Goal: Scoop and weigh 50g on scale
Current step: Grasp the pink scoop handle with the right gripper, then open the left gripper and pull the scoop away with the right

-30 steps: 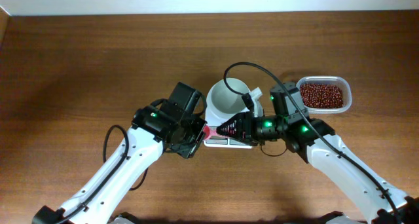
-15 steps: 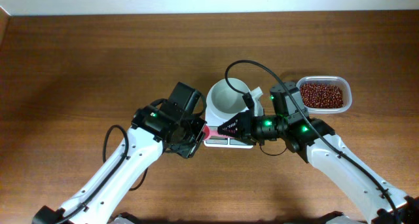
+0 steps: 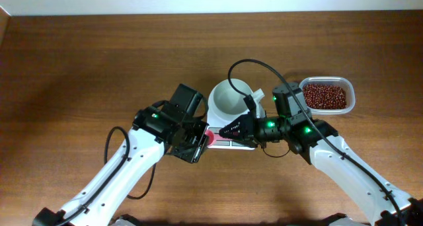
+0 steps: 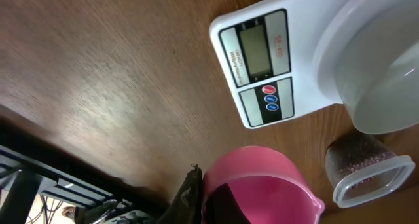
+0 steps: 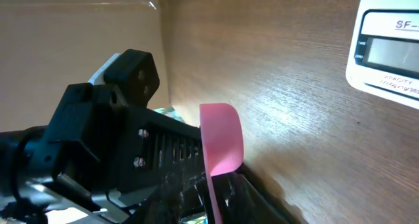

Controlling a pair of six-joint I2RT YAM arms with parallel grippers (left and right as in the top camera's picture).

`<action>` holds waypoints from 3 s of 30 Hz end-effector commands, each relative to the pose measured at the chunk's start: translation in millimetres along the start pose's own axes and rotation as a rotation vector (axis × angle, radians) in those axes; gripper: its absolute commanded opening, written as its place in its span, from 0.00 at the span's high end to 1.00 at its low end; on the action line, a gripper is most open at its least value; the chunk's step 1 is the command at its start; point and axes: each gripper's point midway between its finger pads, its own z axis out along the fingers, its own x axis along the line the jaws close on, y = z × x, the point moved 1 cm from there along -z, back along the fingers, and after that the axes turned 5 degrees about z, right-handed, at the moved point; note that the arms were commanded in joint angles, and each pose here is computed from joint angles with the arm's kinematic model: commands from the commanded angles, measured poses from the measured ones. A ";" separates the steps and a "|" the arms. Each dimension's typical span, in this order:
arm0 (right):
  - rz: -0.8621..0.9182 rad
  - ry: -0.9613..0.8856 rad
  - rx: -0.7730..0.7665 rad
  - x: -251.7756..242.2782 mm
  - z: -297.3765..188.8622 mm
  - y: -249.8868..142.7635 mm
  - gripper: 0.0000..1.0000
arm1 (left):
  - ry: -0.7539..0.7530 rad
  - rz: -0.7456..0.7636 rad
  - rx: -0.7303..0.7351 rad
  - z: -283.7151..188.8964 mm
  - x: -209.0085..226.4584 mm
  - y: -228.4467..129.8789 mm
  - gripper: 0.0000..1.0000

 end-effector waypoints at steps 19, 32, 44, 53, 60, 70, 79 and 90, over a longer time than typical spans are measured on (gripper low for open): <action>0.005 0.025 0.039 4.1 1.3 -6.1 0.82 | -0.011 -0.032 0.004 -7.3 -0.8 2.0 1.00; 0.004 0.024 0.038 4.1 1.3 -6.0 0.83 | -0.019 -0.020 0.013 -6.7 -2.9 -1.6 1.00; 0.004 0.025 0.038 4.2 1.3 -6.0 0.83 | -0.014 -0.006 0.035 -5.7 -2.1 -8.5 1.00; 0.004 0.027 0.042 4.5 1.3 -6.6 0.88 | -0.016 0.002 -0.050 -5.1 -2.5 3.0 1.00; 0.001 0.027 0.042 4.4 1.3 -6.6 0.89 | -0.016 0.002 -0.059 -5.2 -2.5 4.5 0.93; -0.155 -0.012 -0.011 -1.8 1.4 2.1 0.96 | 0.020 -0.007 -0.141 -6.4 6.3 17.7 0.01; -0.275 -0.109 -0.047 -25.6 -8.3 9.9 0.96 | 0.086 -0.018 -0.255 -10.8 22.3 35.7 0.01; -0.340 0.086 -0.063 -9.4 -73.9 4.1 0.96 | 0.119 -0.020 -0.309 -14.0 30.0 43.9 0.01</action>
